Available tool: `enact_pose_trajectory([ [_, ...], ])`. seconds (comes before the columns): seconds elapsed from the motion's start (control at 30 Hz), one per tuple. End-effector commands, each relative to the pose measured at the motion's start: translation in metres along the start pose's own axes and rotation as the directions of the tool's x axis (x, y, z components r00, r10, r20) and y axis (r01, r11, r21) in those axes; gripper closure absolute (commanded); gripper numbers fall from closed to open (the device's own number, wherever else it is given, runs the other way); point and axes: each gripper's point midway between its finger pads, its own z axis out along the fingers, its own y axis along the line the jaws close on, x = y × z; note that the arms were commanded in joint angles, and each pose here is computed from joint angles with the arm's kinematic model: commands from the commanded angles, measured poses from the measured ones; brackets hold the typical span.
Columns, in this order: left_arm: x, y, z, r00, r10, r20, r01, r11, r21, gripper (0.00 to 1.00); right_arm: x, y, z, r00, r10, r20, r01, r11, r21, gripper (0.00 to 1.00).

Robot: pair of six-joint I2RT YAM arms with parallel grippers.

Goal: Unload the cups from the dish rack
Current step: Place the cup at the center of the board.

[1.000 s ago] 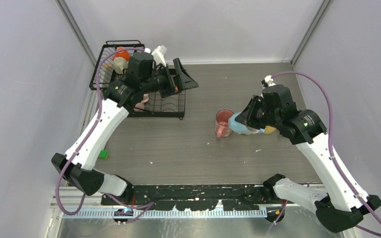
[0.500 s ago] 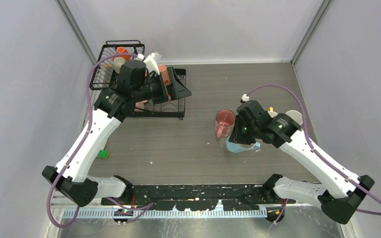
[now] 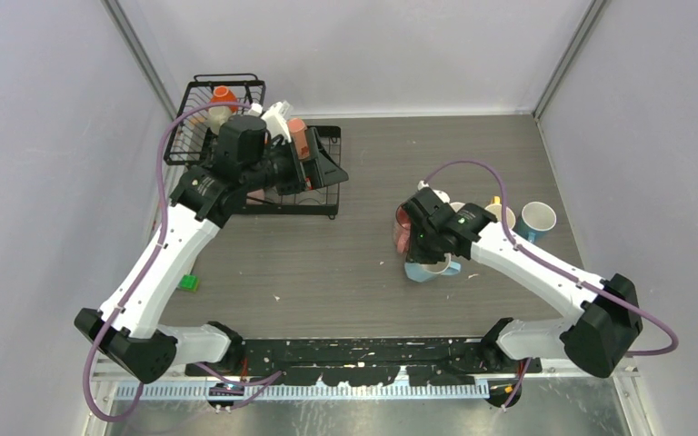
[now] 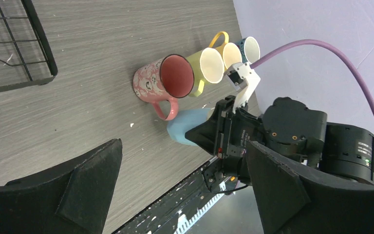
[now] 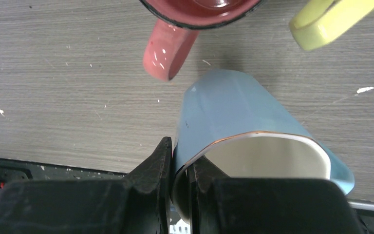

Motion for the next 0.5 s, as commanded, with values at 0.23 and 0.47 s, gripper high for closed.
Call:
enact_pose_trajectory([
  [0.23,-0.003,-0.005,-0.007,0.999,0.025,0.025,-0.025,1.0,0.015,0.0,-0.015,0.005,0.025,0.997,0.007,0.07,-0.009,1.0,0.029,0.99],
  [0.47,-0.001,-0.004,-0.004,1.0,0.02,0.019,-0.02,1.0,0.013,0.0,-0.011,0.003,0.036,0.999,0.001,0.048,-0.004,0.999,0.049,0.99],
])
